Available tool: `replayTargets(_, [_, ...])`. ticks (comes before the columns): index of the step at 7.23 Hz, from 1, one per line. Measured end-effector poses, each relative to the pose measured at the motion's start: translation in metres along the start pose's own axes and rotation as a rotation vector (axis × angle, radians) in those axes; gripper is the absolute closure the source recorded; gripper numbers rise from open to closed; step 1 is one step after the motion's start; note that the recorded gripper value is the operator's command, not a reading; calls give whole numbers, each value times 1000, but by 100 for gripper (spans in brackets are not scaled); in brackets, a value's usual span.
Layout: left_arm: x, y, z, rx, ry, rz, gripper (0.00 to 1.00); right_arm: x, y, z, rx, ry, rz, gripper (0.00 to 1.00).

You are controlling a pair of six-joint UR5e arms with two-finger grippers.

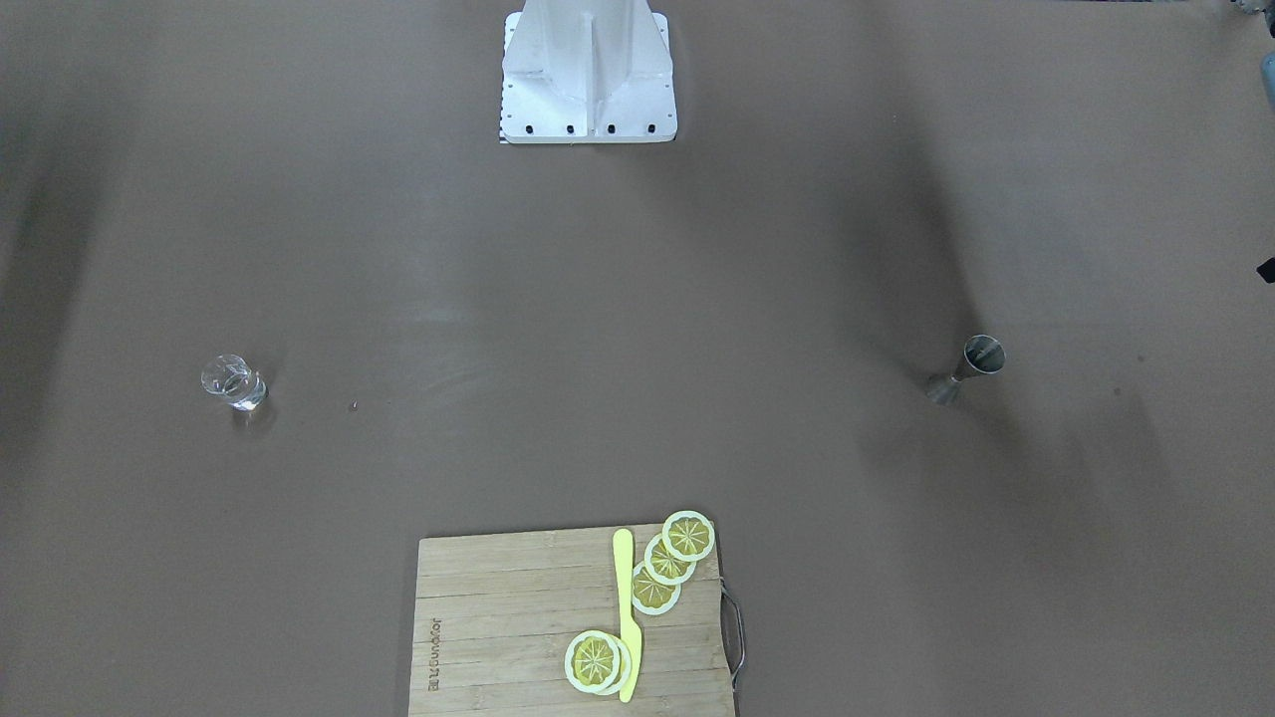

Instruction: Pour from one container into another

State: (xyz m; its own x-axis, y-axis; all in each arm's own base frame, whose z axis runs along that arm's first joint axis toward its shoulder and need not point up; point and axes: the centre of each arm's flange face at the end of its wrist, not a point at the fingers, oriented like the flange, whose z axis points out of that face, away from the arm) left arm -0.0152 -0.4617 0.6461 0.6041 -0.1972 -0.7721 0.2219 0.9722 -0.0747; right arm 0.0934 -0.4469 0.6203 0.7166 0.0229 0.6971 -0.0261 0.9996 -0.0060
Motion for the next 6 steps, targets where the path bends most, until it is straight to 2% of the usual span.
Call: replayTargets(6, [-3,-10,6,-6,-5,-7,2,3,3,3,-4,0,3,0])
